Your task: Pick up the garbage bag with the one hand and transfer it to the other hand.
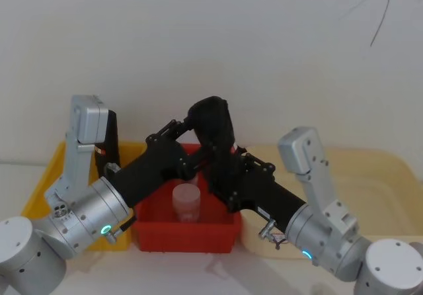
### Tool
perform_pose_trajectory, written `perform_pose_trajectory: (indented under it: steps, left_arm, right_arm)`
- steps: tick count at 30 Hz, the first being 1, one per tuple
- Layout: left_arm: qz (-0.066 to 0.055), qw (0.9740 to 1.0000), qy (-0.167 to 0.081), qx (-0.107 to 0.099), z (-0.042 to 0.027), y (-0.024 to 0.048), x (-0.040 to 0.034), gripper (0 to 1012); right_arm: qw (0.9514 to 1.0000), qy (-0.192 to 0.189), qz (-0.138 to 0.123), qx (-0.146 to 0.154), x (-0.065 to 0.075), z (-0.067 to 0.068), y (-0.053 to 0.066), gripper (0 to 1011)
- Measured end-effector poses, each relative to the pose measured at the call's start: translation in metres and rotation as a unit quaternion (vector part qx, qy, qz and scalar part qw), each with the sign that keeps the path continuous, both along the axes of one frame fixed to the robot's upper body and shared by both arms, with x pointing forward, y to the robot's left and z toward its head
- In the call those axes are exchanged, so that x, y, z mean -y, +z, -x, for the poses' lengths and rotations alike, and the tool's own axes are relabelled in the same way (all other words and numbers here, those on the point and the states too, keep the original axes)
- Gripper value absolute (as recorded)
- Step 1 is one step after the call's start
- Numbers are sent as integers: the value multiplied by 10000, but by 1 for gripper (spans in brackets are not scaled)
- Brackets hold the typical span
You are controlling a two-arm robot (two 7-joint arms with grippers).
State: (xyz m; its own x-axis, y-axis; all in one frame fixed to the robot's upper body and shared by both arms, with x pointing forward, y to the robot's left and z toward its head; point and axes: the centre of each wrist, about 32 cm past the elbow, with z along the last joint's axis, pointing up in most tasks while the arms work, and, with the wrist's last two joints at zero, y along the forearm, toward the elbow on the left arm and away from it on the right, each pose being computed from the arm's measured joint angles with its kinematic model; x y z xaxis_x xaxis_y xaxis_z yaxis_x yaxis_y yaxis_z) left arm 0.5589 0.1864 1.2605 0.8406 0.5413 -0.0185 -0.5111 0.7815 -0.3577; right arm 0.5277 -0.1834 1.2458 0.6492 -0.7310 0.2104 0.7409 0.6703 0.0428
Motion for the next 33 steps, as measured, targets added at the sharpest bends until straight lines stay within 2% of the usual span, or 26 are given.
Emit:
perform_pose_trajectory:
  steps: [4,6,8,15,21,25,28,29,33]
  left_arm:
    - [0,10000,0,1,0,1,0,865]
    - [0,10000,1,1,0,1,0,952]
    - [0,10000,1,1,0,1,0,996]
    - [1,10000,1,2,0,1,0,1001]
    - [0,10000,1,3,0,1,0,1001]
    - [1,10000,0,3,0,1,0,1001]
    - [1,10000,0,2,0,1,0,1001]
    - [1,10000,0,3,0,1,0,1001]
    - [1,10000,1,3,0,1,-1,1001]
  right_arm:
    - [9999,-109,-52,-27,46,3,9,557]
    - [9997,-220,-92,-55,93,5,8,557]
    - [9995,-286,-111,-74,121,4,6,557]
    - [9974,-673,-179,-163,266,-16,-11,559]
    - [9936,-1074,-200,-285,404,-57,-53,559]
    - [9898,-1356,-195,-388,493,-93,-94,557]
    - [9850,-1646,-173,-496,580,-140,-140,559]
    - [9850,-1646,-173,-496,580,-140,-140,557]
    - [9790,-1938,-135,-614,662,-191,-194,557]
